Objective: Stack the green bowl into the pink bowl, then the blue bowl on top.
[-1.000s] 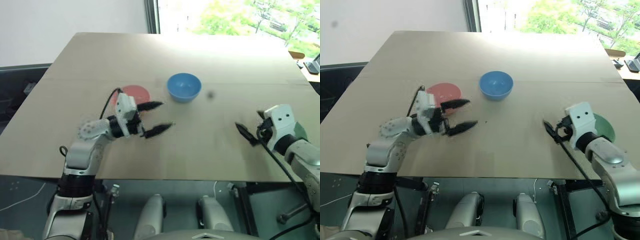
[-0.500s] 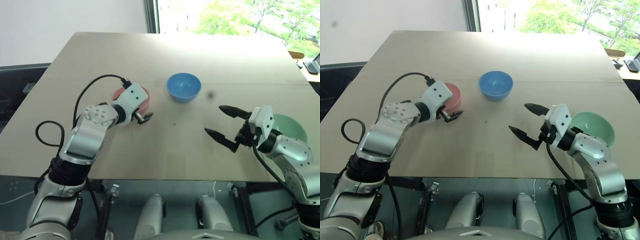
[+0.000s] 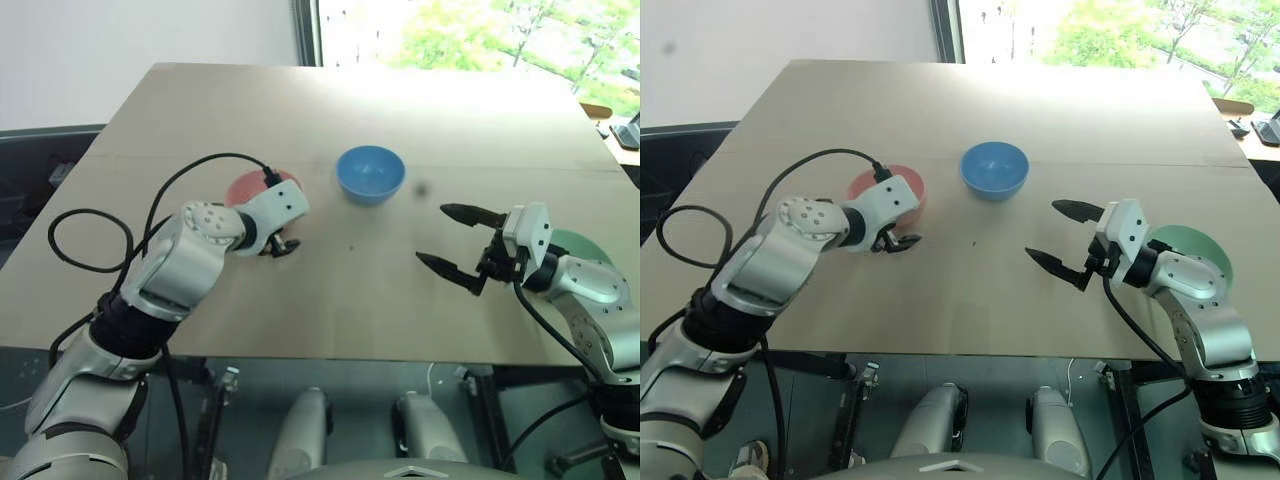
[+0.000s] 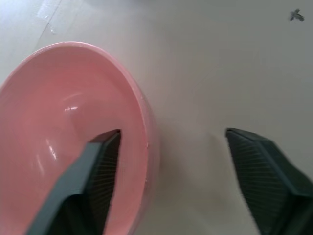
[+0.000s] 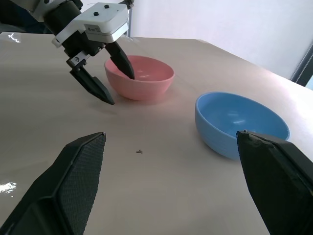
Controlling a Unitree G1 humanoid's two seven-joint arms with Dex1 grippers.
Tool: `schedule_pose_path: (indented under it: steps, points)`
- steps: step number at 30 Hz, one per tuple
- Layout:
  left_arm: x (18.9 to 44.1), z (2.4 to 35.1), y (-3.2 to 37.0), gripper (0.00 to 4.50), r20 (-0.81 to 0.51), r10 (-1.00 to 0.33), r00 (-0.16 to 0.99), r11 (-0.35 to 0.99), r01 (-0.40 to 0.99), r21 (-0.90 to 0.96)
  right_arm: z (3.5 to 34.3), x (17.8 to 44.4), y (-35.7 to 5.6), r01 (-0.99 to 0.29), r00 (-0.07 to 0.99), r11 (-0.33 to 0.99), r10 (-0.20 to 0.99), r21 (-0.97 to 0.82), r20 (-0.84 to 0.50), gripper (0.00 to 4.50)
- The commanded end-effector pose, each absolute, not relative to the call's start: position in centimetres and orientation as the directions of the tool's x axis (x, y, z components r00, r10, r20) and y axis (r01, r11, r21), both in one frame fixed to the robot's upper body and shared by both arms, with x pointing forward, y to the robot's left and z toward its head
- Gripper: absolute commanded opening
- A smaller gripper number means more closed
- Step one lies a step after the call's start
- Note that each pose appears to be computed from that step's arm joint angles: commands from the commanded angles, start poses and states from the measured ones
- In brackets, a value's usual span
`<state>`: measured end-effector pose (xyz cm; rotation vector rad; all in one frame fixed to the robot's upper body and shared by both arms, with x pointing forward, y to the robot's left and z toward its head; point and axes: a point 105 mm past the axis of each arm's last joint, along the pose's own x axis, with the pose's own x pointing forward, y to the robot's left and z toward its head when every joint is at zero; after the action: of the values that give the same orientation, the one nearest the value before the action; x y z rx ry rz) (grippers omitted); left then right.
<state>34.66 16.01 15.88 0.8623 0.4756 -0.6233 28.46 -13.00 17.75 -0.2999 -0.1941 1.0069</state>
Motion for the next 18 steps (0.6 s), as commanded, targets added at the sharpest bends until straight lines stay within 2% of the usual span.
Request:
schedule_pose_path:
  steps: [1, 5, 6, 11, 13, 16, 18]
  points:
    - [35.0, 17.1, 15.9, 1.92, -0.602, -0.301, 0.74, 0.474, 0.664, 0.578, 19.0, 28.1, -13.4, -0.768, 0.534, 0.51, 0.844, -0.387, 0.053, 4.5]
    - [35.1, 17.2, 15.5, 0.22, -0.61, -0.314, 0.728, 0.451, 0.679, 0.579, 18.9, 28.1, -13.6, -0.758, 0.548, 0.524, 0.834, -0.389, 0.054, 4.5]
    - [35.0, 17.2, 15.4, 0.04, -0.612, -0.321, 0.723, 0.443, 0.686, 0.578, 18.9, 28.1, -13.7, -0.755, 0.553, 0.529, 0.831, -0.387, 0.056, 4.5]
    - [32.9, 17.2, 13.1, 0.04, -0.654, -0.463, 0.598, 0.275, 0.798, 0.536, 18.9, 27.9, -14.3, -0.736, 0.58, 0.553, 0.812, -0.391, 0.057, 4.5]
    - [31.5, 17.4, 12.4, 0.04, -0.668, -0.527, 0.525, 0.153, 0.832, 0.533, 19.0, 27.7, -14.6, -0.726, 0.593, 0.565, 0.803, -0.392, 0.06, 4.5]
    - [30.1, 18.0, 11.1, 0.04, -0.663, -0.624, 0.413, -0.024, 0.838, 0.545, 19.0, 27.4, -15.3, -0.706, 0.621, 0.59, 0.782, -0.392, 0.058, 4.5]
    - [30.0, 18.1, 10.5, 0.04, -0.664, -0.651, 0.368, -0.093, 0.829, 0.551, 18.9, 27.2, -15.6, -0.697, 0.634, 0.601, 0.772, -0.39, 0.057, 4.5]
